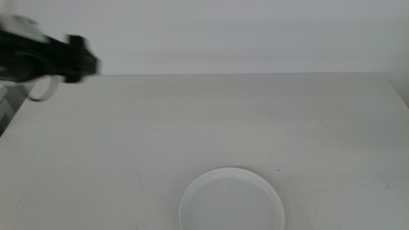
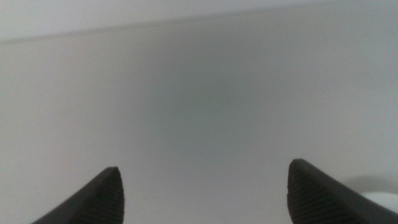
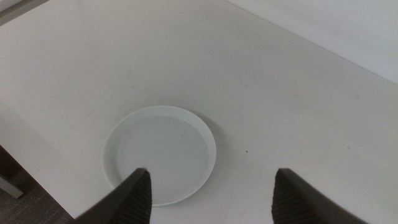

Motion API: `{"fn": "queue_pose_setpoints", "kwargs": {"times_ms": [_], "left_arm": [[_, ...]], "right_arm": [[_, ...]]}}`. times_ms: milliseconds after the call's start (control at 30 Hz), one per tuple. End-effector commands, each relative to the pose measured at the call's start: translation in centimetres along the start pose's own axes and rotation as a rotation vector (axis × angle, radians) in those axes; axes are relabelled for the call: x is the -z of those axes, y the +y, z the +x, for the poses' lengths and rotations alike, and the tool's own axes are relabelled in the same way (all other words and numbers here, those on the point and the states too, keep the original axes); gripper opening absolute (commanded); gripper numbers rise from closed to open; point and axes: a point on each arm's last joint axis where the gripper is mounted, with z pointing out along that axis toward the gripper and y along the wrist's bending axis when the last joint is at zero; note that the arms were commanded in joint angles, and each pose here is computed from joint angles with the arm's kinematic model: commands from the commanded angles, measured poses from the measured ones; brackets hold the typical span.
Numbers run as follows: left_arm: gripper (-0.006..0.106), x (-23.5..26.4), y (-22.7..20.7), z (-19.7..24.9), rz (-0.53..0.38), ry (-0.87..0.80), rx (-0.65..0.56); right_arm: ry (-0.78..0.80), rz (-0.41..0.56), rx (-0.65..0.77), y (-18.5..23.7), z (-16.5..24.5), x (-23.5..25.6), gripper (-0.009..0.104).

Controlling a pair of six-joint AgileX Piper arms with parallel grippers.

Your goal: Stack the three bowls on top of each other.

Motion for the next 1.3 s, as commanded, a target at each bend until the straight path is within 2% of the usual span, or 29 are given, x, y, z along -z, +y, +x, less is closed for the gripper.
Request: {"fn": "queue_pose_setpoints", "kwargs": {"times_ms": [0, 67, 200, 567, 633, 700, 867, 1067, 1267], "left_arm": [[0.088, 2.5, 1.3, -1.3, -0.066, -0.120, 0.003], [0.088, 3.1, 2.5, -1.3, -0.119, -0.126, 0.019], [0.088, 3.4, 3.7, -1.1, -0.159, -0.111, 0.055], [0.088, 3.4, 3.7, -1.0, -0.155, -0.100, 0.069], [0.088, 3.5, 3.6, -0.9, -0.155, -0.101, 0.069], [0.087, 3.7, 3.6, -0.9, -0.155, -0.108, 0.069], [0.086, 4.4, 3.2, -0.9, -0.120, -0.133, 0.096], [0.086, 5.0, 3.1, -0.9, -0.120, -0.143, 0.035], [0.086, 7.1, 2.8, -0.7, -0.121, -0.195, 0.027]], "right_arm": [[-0.077, 0.019, 0.003, -0.1, -1.1, 0.5, 0.049], [-0.077, 0.019, 0.003, -0.1, -1.1, 0.5, 0.049], [-0.077, 0.019, 0.003, -0.1, -1.1, 0.5, 0.049], [-0.082, 0.021, 0.005, -0.2, -1.1, 0.5, 0.049], [-0.111, 0.031, -0.040, -0.3, -1.5, 0.3, 0.049], [-0.110, 0.061, -0.107, -0.8, -1.9, -0.3, 0.049], [-0.091, 0.195, -0.153, -2.7, -3.3, -3.4, 0.049], [-0.036, 0.303, -0.168, -4.7, -4.9, -6.8, 0.048], [-0.057, 0.438, -0.221, -8.1, -5.7, -6.0, 0.045]]}}
